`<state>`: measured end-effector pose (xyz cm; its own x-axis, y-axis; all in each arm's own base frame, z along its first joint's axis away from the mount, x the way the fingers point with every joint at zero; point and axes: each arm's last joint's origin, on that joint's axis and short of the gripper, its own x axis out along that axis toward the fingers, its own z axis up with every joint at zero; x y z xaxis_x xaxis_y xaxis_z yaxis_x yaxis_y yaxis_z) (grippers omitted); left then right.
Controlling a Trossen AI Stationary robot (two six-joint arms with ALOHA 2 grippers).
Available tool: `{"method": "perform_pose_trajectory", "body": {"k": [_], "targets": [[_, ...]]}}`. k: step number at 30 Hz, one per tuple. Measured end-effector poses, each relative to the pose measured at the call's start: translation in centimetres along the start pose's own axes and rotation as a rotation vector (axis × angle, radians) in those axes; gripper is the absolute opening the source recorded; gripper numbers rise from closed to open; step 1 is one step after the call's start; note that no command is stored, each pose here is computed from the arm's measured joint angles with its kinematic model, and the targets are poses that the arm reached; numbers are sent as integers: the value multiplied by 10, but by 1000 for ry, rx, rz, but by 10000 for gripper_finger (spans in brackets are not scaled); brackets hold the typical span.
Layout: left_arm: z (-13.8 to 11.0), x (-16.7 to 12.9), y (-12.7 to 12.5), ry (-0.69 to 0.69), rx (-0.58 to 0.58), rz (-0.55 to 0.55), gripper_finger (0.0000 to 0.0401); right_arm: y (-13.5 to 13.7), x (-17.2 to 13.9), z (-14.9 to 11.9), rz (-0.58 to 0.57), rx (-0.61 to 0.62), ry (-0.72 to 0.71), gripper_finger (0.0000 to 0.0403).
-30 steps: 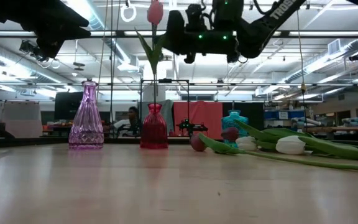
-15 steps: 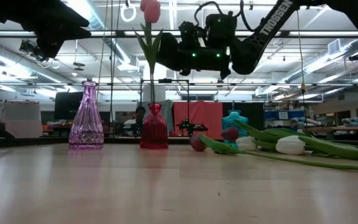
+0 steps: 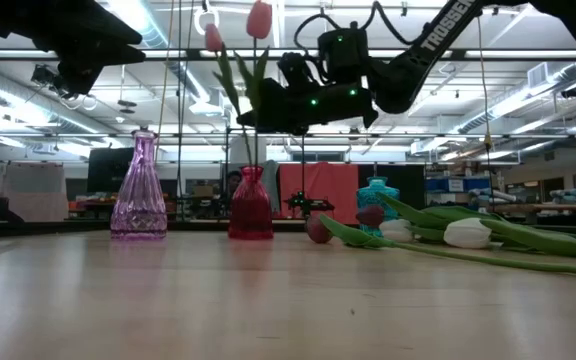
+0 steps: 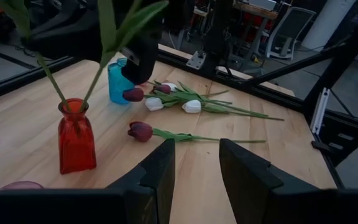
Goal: Sort flowers into vase by color
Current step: Put the left pink tulip into the red vase, then put the left red tulip into the blue vase
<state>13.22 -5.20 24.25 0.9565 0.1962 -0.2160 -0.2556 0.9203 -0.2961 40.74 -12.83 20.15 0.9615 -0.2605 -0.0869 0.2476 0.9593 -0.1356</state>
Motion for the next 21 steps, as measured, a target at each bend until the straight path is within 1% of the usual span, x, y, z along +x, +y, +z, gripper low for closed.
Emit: {"method": "perform_pose_trajectory", "body": {"k": [5,10,17,21], "targets": [[0,0,0,4,2,-2,131,0,-8,8,22,-57,90,54],[0,0,0,4,6,-2,131,-1,-17,20,34,-54,122,88],[0,0,0,6,-5,-6,131,1,-19,16,47,-46,185,137],[0,0,0,5,-6,-6,131,1,-20,16,49,-53,193,150]]}}
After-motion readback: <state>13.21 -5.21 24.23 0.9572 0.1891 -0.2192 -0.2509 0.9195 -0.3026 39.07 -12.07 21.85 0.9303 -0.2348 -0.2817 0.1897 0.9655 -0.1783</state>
